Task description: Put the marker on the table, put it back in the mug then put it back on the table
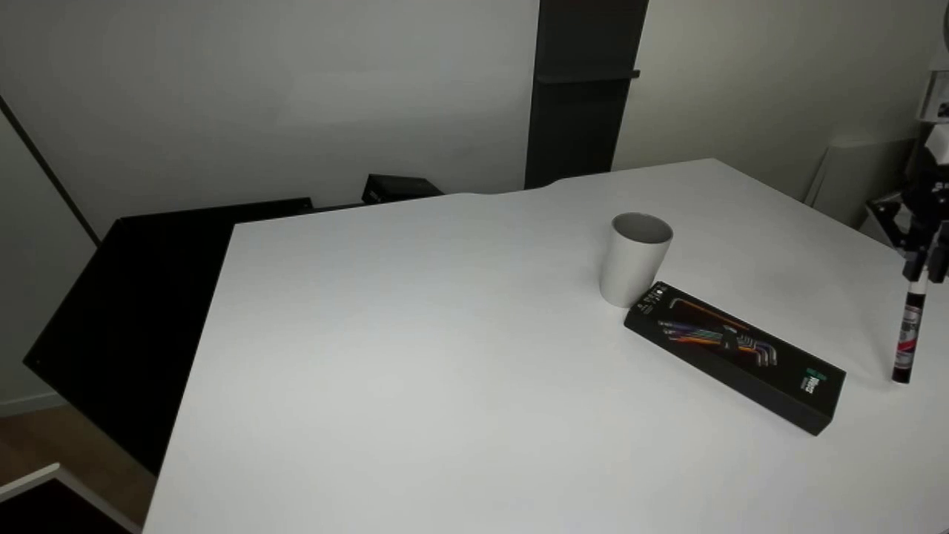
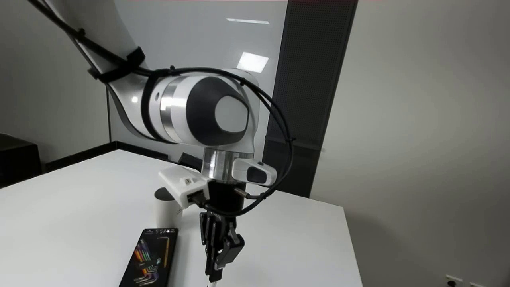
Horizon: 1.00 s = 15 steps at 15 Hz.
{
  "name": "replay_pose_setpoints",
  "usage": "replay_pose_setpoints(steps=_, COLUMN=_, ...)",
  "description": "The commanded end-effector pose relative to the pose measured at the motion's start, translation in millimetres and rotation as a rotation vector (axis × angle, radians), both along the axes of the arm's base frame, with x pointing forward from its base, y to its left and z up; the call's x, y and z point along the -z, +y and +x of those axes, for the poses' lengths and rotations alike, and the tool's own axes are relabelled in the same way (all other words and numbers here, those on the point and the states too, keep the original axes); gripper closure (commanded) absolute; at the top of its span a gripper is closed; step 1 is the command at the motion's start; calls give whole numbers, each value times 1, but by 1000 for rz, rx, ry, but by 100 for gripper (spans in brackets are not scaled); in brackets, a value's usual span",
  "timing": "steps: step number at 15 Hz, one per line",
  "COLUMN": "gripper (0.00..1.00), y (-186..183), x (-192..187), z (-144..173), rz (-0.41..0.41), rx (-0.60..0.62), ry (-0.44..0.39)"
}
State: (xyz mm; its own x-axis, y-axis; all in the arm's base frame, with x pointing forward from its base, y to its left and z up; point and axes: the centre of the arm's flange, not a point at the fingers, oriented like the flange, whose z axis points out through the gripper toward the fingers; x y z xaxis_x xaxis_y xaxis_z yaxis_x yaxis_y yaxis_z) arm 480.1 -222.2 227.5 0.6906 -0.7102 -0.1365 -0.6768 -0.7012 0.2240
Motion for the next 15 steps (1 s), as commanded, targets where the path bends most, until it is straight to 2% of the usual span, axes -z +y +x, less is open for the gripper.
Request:
replay_pose_setpoints(steps=1, gripper=93, y=-13, x=17, z=-9, rz=26, rx=61, ry=18)
replay_pose_setpoints(steps=3, gripper=93, y=-15, x=22, z=-13, rz=18, rx=70, ry=33)
replay_pose_setpoints(steps=4, gripper=49, y=-15, x=22, z=-12, rz=7, rx=70, ry=32)
replay_pose_setpoints(steps=5, gripper=48, y=-13, x=19, z=-11, rz=-3, rx=63, ry=26)
replay_pose_setpoints(steps=9, gripper=25, y=5, x=1, z=-3, rz=-36, rx=-1, ry=-52)
replay_pose_setpoints(steps=13, gripper=2, y=41, x=-16, z=-1, rz=-93, rx=-116, ry=-185)
replay_pose_setpoints(steps=15, gripper=0, y=58, x=-25, z=-1, rz=-100, rx=-139, ry=-280)
